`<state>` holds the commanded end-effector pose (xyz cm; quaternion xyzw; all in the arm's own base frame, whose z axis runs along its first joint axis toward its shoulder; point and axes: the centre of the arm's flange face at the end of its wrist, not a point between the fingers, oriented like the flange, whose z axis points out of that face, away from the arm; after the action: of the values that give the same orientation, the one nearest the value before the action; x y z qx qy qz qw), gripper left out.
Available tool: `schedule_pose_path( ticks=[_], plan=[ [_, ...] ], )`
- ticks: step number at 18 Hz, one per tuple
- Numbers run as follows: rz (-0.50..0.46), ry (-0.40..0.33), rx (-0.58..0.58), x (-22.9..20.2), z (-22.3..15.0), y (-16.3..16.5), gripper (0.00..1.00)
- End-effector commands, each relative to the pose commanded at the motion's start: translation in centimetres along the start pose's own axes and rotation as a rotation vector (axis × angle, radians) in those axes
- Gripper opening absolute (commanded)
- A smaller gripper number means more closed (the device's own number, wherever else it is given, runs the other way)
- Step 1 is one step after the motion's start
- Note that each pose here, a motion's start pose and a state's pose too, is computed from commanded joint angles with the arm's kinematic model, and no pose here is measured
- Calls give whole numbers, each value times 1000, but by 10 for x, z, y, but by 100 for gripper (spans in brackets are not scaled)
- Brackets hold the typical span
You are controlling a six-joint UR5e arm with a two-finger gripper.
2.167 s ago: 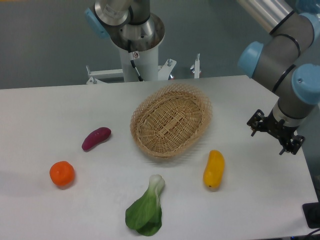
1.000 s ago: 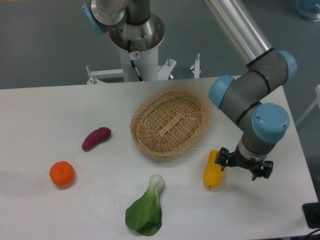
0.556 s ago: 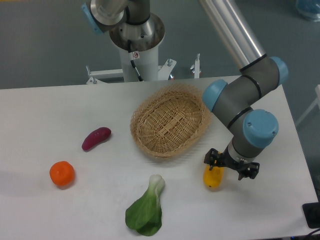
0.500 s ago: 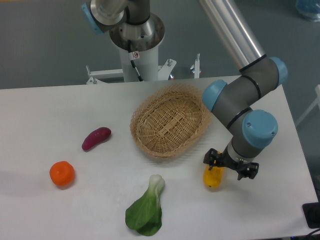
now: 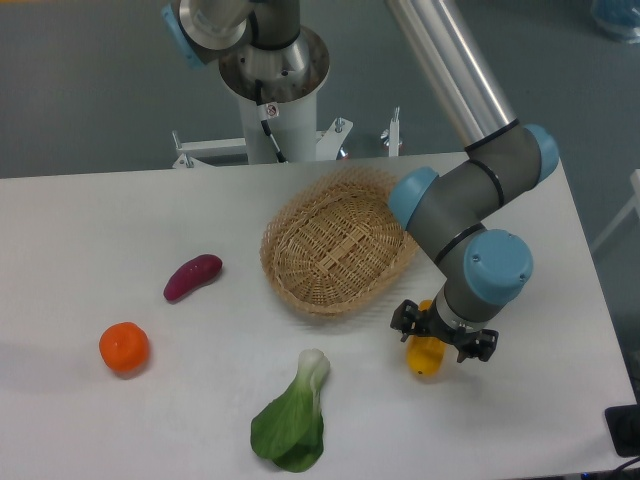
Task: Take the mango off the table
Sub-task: 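Lower the gripper around the yellow mango and close on it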
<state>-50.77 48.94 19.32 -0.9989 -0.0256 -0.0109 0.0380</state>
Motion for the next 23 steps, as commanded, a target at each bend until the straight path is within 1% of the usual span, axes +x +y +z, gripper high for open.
schedule_pose_path(
  ticks=[2, 3, 4, 6, 7, 8, 9, 10, 14, 23],
  plan=[
    [-1, -6, 5, 0, 1, 0, 98],
    [-1, -6, 5, 0, 1, 0, 95],
    [-1, -6, 5, 0, 1, 0, 87],
    [-1, -4, 3, 2, 1, 1, 65],
    [-2, -5, 6, 2, 0, 1, 58],
    [-1, -6, 5, 2, -1, 0, 48],
    [-2, -10, 5, 2, -3, 1, 40],
    [-2, -11, 8, 1, -7, 0, 35],
    [-2, -14, 8, 2, -20, 2, 34],
    [-12, 19, -11, -11, -50, -2, 34]
  ],
)
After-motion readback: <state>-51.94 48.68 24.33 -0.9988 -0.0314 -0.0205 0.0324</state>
